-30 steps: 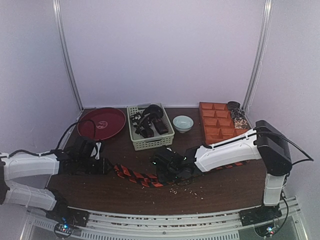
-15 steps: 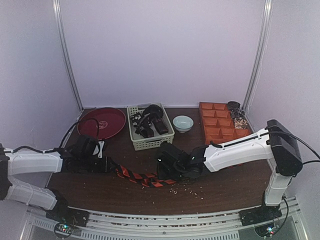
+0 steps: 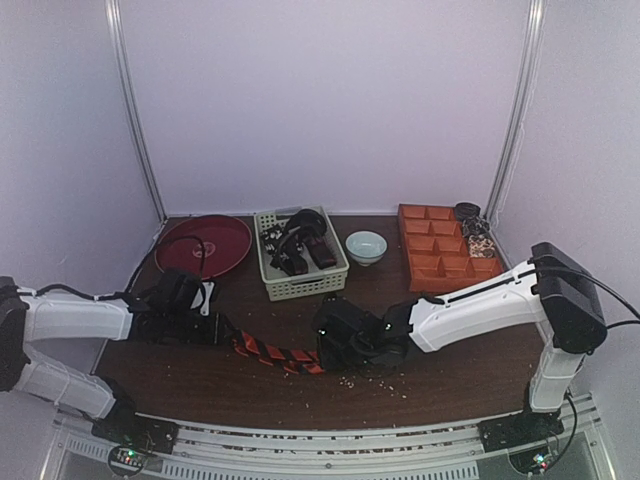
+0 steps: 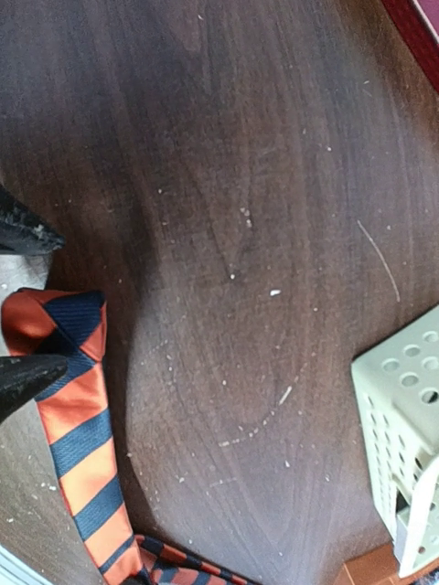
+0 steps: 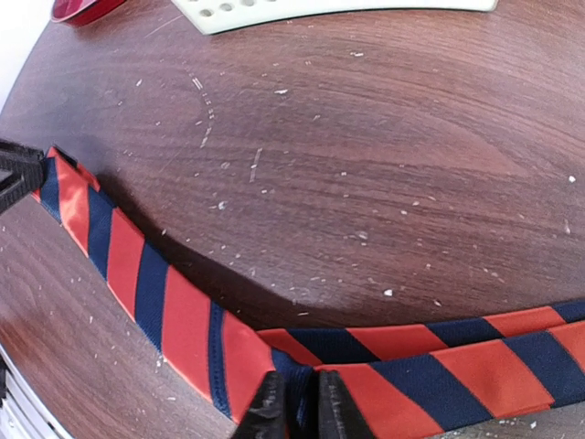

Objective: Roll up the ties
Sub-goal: Adjust the tie at the center of the board.

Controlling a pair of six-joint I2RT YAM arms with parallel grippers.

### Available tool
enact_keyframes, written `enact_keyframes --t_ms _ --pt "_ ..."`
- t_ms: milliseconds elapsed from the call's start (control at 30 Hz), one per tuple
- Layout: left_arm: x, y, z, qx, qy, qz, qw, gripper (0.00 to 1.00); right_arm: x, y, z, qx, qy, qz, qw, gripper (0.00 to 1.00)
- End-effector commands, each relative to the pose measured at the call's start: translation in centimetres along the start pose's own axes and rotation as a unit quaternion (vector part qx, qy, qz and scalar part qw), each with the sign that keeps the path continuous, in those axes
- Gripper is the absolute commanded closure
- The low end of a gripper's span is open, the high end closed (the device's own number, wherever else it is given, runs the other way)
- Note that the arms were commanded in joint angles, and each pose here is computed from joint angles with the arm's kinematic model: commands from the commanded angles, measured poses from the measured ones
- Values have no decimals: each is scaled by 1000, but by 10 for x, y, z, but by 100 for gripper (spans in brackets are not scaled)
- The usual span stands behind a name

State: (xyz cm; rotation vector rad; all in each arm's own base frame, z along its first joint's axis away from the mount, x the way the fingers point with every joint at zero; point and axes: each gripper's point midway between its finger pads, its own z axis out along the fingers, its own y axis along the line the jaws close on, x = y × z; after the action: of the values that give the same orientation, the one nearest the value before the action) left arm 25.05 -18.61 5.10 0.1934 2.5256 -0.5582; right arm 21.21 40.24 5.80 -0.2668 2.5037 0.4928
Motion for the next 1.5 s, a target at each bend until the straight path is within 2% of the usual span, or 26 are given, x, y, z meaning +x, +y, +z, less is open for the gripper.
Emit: enact_keyframes --t_ms 0,267,533,667,967,1300,1467 --pt "-19 -6 3 1 -21 15 1000 63 -7 -6 -11 19 -15 -16 1000 80" --pt "-11 1 6 -9 -15 14 1000 69 -24 -29 -36 46 -41 -13 998 69" --pt "0 5 2 -9 -10 5 1000 80 -38 -115 -47 132 -64 40 988 70" --pt "2 2 -6 3 -14 -6 1000 85 -33 -172 -41 187 -55 67 979 71" --pt "11 -17 -27 75 -25 -36 996 95 -13 -235 -37 263 -36 93 960 72" --pt "46 -13 -28 102 -1 -73 992 96 13 -279 -34 315 -25 137 939 76" --pt "30 -36 -30 164 -28 -57 984 96 10 -291 -37 325 -45 164 930 76"
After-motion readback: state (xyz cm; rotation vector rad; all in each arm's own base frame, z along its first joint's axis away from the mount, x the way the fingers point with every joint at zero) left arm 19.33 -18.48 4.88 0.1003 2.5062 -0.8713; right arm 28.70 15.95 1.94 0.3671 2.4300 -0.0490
